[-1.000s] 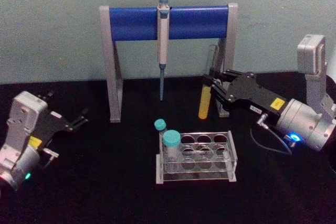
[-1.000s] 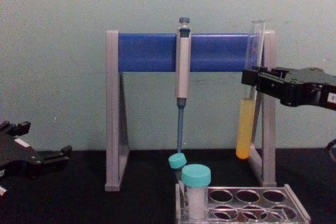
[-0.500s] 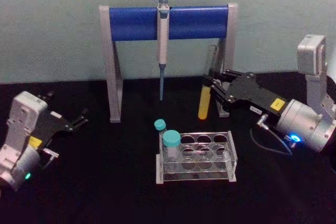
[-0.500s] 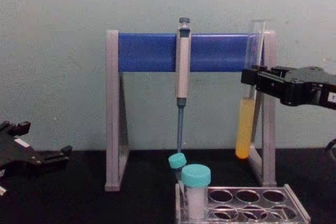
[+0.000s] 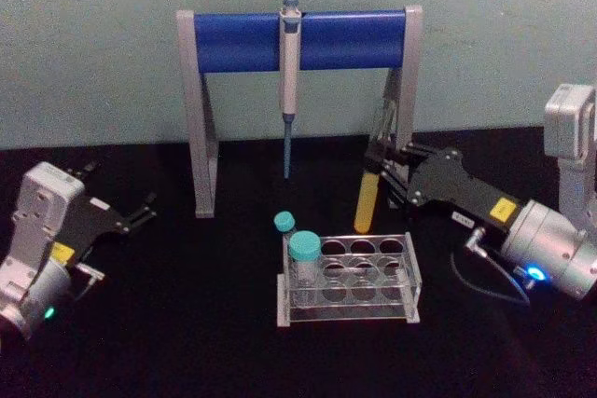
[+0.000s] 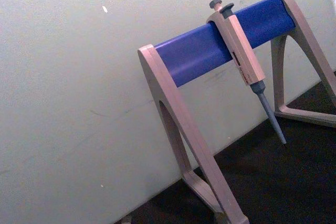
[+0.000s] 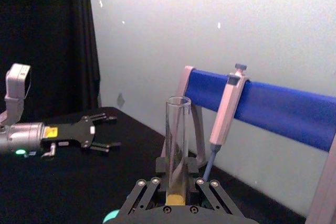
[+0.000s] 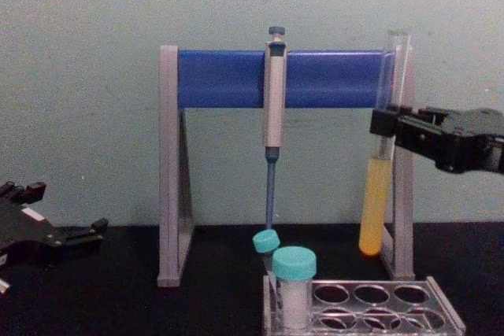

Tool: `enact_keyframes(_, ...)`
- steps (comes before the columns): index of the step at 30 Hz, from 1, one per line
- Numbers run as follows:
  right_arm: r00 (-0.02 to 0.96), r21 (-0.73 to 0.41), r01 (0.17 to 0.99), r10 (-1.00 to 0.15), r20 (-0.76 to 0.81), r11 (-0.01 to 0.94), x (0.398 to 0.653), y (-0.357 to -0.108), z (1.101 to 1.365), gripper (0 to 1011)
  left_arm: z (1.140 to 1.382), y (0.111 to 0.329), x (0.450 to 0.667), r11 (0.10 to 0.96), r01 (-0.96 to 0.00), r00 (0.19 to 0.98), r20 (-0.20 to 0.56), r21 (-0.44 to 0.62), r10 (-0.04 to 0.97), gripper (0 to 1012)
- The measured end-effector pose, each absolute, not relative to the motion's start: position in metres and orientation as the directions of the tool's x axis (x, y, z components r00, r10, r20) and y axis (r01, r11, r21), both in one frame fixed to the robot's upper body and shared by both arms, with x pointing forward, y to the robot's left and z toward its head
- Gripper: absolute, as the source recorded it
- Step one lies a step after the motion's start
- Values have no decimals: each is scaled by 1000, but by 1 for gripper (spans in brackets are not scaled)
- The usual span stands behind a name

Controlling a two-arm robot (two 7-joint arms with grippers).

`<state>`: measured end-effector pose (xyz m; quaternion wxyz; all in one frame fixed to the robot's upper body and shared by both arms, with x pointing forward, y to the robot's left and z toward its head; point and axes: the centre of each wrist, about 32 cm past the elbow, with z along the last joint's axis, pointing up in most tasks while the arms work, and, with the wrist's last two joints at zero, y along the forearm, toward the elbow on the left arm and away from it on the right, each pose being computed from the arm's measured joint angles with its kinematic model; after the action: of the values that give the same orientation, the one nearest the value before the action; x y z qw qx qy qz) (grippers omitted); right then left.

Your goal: Pick up the test tube from the test tube rack, shake it, then place it back into the test tube rack.

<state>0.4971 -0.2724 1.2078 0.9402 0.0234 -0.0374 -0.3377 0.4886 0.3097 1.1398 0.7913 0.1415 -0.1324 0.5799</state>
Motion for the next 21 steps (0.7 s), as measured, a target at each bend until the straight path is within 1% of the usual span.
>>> enact_keyframes(10,756,34,653,-654,33,757,484,-274,1196,221,1140,310,489,287,-955,292,374,70,880,1010)
enact_keyframes(21,751,17,660,-660,29,751,487,-273,1189,221,1140,310,489,287,-955,292,374,70,880,1010)
